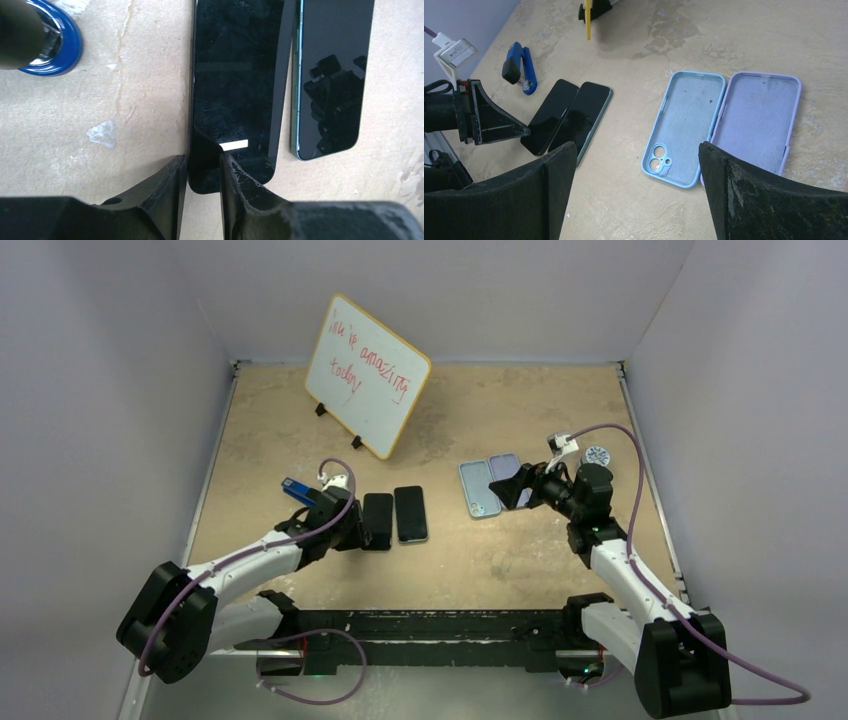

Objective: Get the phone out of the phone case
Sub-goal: Adjust the phone at the center of the board.

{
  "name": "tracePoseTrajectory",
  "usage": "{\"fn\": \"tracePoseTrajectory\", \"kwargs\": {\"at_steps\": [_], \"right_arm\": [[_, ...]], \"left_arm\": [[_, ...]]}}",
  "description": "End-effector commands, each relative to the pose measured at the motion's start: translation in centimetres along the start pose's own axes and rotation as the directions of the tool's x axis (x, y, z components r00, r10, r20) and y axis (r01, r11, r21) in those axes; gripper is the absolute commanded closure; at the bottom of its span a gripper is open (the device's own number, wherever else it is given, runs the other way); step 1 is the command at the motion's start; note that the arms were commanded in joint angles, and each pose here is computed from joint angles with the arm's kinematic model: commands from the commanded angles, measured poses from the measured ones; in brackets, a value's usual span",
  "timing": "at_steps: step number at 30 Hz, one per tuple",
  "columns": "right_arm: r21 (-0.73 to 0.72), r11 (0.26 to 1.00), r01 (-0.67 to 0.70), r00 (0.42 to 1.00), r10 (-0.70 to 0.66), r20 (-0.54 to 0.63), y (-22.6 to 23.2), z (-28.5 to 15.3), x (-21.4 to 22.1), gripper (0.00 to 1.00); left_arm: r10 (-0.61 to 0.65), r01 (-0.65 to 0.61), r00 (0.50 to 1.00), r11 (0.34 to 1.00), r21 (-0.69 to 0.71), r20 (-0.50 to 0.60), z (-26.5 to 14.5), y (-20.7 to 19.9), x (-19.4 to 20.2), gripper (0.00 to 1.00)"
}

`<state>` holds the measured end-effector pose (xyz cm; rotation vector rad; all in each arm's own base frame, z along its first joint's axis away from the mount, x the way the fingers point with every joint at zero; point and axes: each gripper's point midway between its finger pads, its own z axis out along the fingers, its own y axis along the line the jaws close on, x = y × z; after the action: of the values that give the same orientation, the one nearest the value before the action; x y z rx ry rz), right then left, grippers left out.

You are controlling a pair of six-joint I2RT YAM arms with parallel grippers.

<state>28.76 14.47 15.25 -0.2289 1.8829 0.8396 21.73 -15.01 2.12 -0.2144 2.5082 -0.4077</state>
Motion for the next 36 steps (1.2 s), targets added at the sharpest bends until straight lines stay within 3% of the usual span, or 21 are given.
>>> {"fn": "tracePoseTrajectory", "kwargs": {"at_steps": [1,22,32,36], "right_arm": [[-0.013,0.999,0.041,0.999,-0.04,0.036,0.5,-0.1,-1.2,0.08],[-0.007,0.999,0.038,0.999,-0.038,0.036,0.4,0.0,-1.2,0.08],[-0.009,0.999,0.033,0.999,-0.033,0.037,0.4,0.0,-1.1,0.08],[0.0,1.0,0.013,0.999,-0.013,0.034,0.3,0.0,-1.2,0.08]], "left_arm": [[-0.031,0.03,0.999,0.995,0.099,0.015,0.0,-1.9,-0.6,0.7],[-0.026,0.02,0.998,0.995,0.1,0.065,1.2,-2.4,-1.9,0.7],[0.007,-0.018,0.994,0.995,0.094,0.11,0.6,-2.8,-3.4,0.64],[0.014,-0.026,0.992,0.996,0.086,0.129,0.1,-2.9,-4.1,0.55]]}}
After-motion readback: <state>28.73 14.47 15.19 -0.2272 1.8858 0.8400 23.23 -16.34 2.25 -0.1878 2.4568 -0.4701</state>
